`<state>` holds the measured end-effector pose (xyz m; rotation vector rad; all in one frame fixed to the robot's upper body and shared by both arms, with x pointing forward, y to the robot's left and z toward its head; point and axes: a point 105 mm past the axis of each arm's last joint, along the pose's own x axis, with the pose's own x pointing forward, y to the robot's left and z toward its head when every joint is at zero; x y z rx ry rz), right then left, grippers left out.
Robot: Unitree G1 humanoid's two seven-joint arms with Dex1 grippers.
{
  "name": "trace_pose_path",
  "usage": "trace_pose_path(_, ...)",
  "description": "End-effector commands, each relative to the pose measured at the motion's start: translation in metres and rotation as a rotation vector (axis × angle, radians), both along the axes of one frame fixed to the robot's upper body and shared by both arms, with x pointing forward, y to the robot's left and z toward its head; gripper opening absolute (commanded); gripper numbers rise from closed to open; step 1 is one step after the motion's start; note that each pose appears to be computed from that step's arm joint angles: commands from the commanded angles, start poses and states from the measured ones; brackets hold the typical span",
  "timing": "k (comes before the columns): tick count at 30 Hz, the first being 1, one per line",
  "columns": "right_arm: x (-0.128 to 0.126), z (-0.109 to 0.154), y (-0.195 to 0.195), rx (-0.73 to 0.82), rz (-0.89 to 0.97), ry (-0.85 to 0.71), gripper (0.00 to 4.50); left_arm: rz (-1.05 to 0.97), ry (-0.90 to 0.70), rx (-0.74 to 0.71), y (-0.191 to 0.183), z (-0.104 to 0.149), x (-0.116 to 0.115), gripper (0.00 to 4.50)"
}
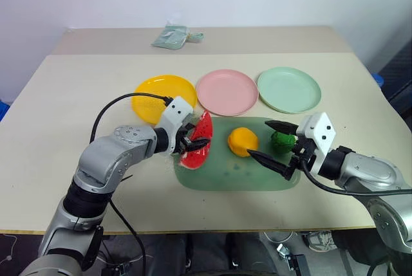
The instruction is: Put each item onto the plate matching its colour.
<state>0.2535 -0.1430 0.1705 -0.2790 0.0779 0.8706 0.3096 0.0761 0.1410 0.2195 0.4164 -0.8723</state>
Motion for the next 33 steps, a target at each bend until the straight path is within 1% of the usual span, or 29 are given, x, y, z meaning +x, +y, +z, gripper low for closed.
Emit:
trace_pose_path(1,-0.005,0.009,0.007,-0.004,0.031,-0.043,4.5,-0.005,-0.063,0.004,0.001,0.013,0.004,1.65)
trace_pose_path(4,-0.004,0.01,0.007,-0.001,0.026,-0.051,4.5,0.018,-0.092,-0.063,0.001,0.028,0.011,1.65)
trace_pose_path(5,-0.002,0.011,0.007,0.001,0.021,-0.057,4.5,0.039,-0.118,-0.103,0.001,0.037,0.017,1.65)
trace_pose_path(7,0.0,0.014,0.006,0.007,0.013,-0.068,4.5,0.101,-0.157,-0.179,0.0,0.055,0.034,1.65)
trace_pose_path(10,0.003,0.016,0.007,0.014,0.012,-0.074,4.5,0.159,-0.187,-0.225,-0.004,0.068,0.052,1.65)
trace_pose_path(12,0.006,0.016,0.01,0.018,0.018,-0.08,4.5,0.193,-0.196,-0.252,-0.023,0.078,0.075,1.65)
trace_pose_path(13,0.007,0.016,0.011,0.019,0.021,-0.083,4.5,0.191,-0.2,-0.266,-0.034,0.082,0.083,1.65)
trace_pose_path(16,0.011,0.019,0.016,0.03,0.026,-0.098,4.5,0.213,-0.153,-0.262,-0.061,0.073,0.108,1.65)
trace_pose_path(18,0.012,0.02,0.018,0.032,0.025,-0.105,4.5,0.239,-0.149,-0.262,-0.072,0.072,0.122,1.65)
trace_pose_path(20,0.012,0.02,0.018,0.034,0.013,-0.111,4.5,0.24,-0.156,-0.293,-0.077,0.079,0.129,1.65)
trace_pose_path(22,0.011,0.021,0.015,0.029,-0.004,-0.117,4.5,0.191,-0.158,-0.355,-0.079,0.091,0.128,1.65)
trace_pose_path(23,0.01,0.021,0.013,0.027,-0.016,-0.118,4.5,0.168,-0.162,-0.384,-0.077,0.096,0.126,2.15)
trace_pose_path(24,0.009,0.021,0.011,0.024,-0.026,-0.119,4.5,0.148,-0.167,-0.4,-0.074,0.101,0.124,2.42)
trace_pose_path(26,0.006,0.019,0.008,0.022,-0.044,-0.115,4.5,0.118,-0.187,-0.382,-0.058,0.105,0.119,3.51)
trace_pose_path(27,0.005,0.019,0.007,0.022,-0.049,-0.113,4.5,0.103,-0.2,-0.362,-0.052,0.106,0.116,3.91)
trace_pose_path(28,0.004,0.018,0.007,0.023,-0.053,-0.11,4.5,0.083,-0.21,-0.343,-0.044,0.106,0.111,4.41)
trace_pose_path(30,0.002,0.017,0.006,0.022,-0.055,-0.105,4.5,0.014,-0.203,-0.305,-0.029,0.104,0.093,4.46)
trace_pose_path(33,0.0,0.017,0.007,0.025,-0.04,-0.094,4.5,-0.064,-0.173,-0.189,-0.012,0.091,0.063,4.46)
